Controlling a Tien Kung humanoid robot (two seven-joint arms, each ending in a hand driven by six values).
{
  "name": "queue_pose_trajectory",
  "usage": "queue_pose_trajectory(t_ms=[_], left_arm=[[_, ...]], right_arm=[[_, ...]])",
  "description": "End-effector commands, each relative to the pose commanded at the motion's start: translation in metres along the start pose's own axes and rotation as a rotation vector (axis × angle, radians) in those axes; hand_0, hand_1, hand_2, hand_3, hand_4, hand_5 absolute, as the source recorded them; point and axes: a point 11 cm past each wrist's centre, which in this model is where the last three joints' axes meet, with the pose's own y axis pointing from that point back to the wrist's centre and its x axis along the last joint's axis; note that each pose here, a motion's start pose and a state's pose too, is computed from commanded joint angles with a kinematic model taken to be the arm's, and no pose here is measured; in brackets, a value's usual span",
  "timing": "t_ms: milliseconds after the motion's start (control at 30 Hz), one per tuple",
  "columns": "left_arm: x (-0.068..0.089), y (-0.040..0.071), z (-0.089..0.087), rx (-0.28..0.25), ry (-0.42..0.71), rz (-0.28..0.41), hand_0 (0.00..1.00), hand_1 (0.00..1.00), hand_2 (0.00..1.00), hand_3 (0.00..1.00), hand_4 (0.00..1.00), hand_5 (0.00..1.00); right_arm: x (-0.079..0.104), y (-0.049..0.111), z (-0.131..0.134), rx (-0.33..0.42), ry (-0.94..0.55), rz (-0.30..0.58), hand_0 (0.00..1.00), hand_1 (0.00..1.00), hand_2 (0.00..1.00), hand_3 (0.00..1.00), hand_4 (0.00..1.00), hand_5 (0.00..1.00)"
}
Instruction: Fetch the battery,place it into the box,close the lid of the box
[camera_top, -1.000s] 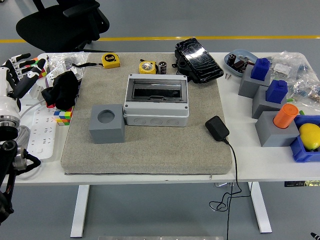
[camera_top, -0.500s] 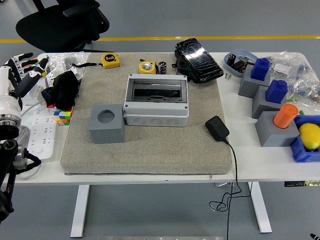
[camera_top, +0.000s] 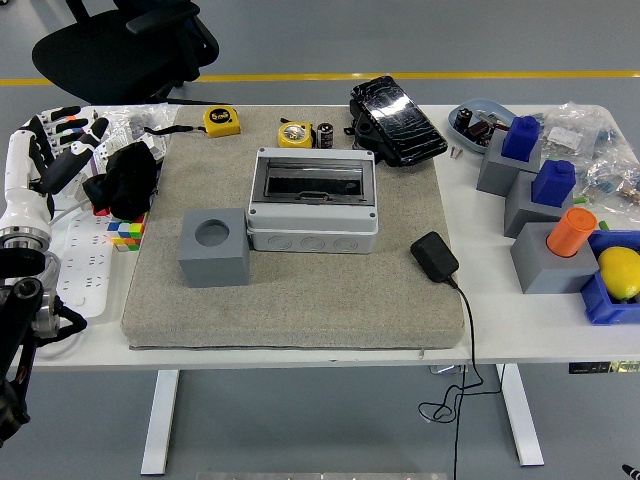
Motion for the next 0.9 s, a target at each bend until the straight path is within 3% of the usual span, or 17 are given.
queue_pose_trajectory(t_ms=[900], left_arm=[[0.002, 0.0, -0.005, 0.007, -0.04, -0.011, 0.558, 0.627, 0.647, 0.677, 0.975, 0.471]], right_arm=[[0.006, 0.0, 0.012, -0.024, 0.029, 0.011, 0.579, 0.631, 0.66, 0.554, 0.947, 0.496]])
